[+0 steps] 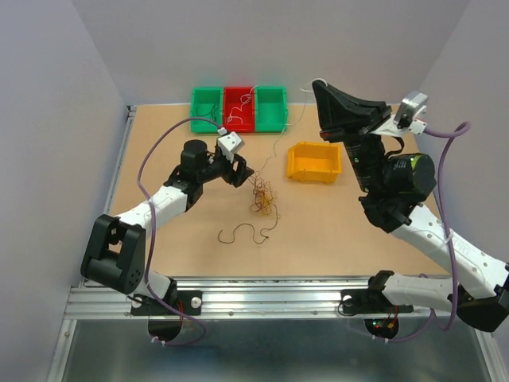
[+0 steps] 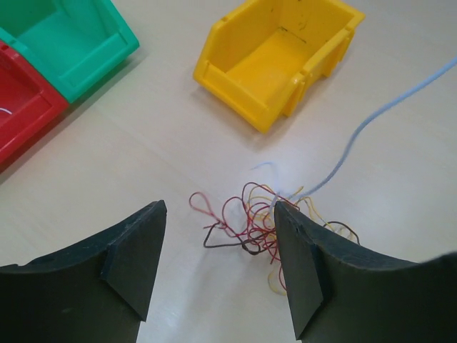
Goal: Untangle the cables
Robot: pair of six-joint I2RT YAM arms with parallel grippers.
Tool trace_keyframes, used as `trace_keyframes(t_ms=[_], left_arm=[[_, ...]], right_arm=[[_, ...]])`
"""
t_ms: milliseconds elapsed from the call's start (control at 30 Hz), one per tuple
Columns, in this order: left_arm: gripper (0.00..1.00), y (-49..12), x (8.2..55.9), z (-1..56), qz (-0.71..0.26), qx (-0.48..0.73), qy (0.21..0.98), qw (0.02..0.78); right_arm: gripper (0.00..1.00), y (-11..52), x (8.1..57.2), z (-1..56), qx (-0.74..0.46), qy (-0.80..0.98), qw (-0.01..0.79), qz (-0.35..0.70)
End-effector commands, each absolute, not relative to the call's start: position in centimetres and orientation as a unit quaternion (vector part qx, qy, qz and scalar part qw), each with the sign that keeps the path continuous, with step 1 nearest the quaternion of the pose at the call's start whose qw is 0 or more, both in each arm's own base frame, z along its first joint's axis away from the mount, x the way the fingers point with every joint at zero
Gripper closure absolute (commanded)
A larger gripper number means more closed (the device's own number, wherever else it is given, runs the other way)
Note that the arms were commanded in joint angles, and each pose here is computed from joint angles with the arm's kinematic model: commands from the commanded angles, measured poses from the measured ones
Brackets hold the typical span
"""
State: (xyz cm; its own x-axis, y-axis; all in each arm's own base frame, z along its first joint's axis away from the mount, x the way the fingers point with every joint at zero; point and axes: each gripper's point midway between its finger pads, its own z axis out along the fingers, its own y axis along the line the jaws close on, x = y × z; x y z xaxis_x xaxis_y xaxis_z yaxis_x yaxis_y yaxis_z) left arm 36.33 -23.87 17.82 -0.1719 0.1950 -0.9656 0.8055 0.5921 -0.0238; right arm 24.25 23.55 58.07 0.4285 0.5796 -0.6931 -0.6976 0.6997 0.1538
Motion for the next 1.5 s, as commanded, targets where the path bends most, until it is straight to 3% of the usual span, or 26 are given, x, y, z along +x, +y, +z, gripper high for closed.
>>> trace_keyframes(t_ms=[0,500,900,1267,1367,1467], left_arm=[[0.25,-23.3,36.4,21.3,-0.271,0.339,0.677,0.595],[0.22,-25.6,31.1,22.9,-0.354,0.428,0.581,0.596],[0.28,-28.6,34.7,20.8,-0.371,0.406,0.611,0.57],[0.31,-29.9,34.9,20.7,-0.374,0.415,0.606,0.566],[0.38,-30.6,35.2,20.5,-0.379,0.419,0.605,0.561],[0.56,-31.2,35.4,19.9,-0.37,0.429,0.608,0.556]], right_arm=[[0.99,23.0,22.6,63.0,-0.075,0.325,0.853,0.402],[0.99,23.5,22.4,67.8,-0.051,0.286,0.846,0.446],[0.99,23.6,22.4,67.9,-0.047,0.279,0.844,0.455],[0.99,23.7,22.5,67.9,-0.044,0.278,0.844,0.455],[0.99,23.7,22.5,68.0,-0.043,0.277,0.844,0.457],[0.99,23.5,22.4,68.1,-0.041,0.275,0.844,0.458]])
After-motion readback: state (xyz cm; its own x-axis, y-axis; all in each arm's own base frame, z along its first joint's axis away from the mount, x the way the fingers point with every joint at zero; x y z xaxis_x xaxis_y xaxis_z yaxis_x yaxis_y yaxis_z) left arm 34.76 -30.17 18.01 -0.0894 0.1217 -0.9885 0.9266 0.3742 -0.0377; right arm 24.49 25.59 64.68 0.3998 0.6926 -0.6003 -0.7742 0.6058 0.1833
